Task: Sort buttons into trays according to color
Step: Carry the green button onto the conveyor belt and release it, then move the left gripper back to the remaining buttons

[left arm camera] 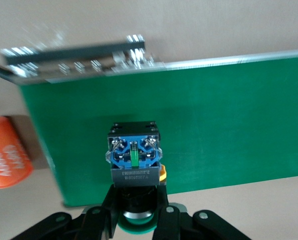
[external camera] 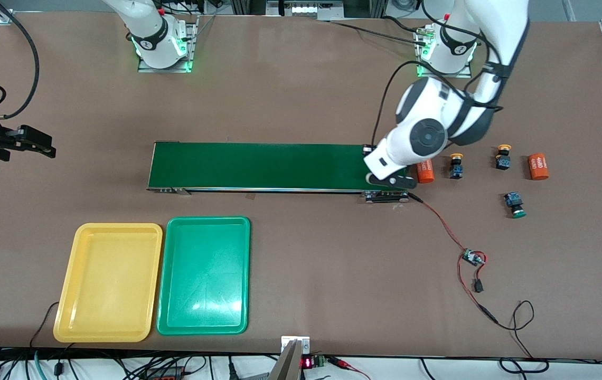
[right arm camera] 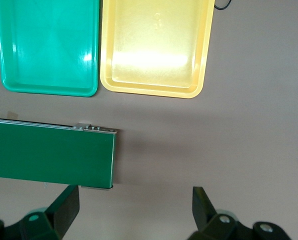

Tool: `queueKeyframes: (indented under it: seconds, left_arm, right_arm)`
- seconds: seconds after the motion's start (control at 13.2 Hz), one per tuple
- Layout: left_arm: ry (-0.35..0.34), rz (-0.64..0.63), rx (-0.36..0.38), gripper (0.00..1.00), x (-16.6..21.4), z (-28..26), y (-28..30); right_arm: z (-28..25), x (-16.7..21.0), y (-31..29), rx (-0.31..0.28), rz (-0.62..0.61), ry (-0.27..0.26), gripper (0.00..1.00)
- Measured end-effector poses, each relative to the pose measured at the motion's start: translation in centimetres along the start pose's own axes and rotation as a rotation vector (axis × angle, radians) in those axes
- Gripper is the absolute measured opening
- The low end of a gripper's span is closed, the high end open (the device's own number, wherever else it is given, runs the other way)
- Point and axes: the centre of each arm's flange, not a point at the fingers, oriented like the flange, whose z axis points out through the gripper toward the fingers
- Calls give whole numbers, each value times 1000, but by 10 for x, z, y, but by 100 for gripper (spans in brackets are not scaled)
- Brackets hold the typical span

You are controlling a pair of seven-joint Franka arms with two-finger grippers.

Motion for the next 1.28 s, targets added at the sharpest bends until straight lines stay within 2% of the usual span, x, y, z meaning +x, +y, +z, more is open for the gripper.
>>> queueKeyframes:
  seconds: [0.15,0.38,0.45,0.6,0.83,0.91,1.13,1.28]
  left_arm:
    - [10,-7,3,33,-5,21,-5]
    - [21,-12,1,33,-8,22,-9]
    - [30,-13,-2,39,-7,19,-10]
    - [70,-27,-19,58,-3,1,-17]
    - [174,-84,-62,90,-2,-62,-50]
    - [203,-126,-77,99,0,-81,-74]
    - [210,-321,-106,100,17,-89,-196]
    - [243,-384,-36,100,27,-77,-271]
  right_arm:
    - [2,1,1,0,-10,-4,100]
    - [7,2,6,1,-40,-12,100]
    - [7,2,7,1,-42,-13,100]
    - [7,2,7,1,-43,-13,100]
    - [10,3,7,1,-46,-18,100]
    - [12,4,7,2,-46,-22,100]
    - [18,6,7,3,-47,-34,100]
    - [19,7,7,3,-47,-36,100]
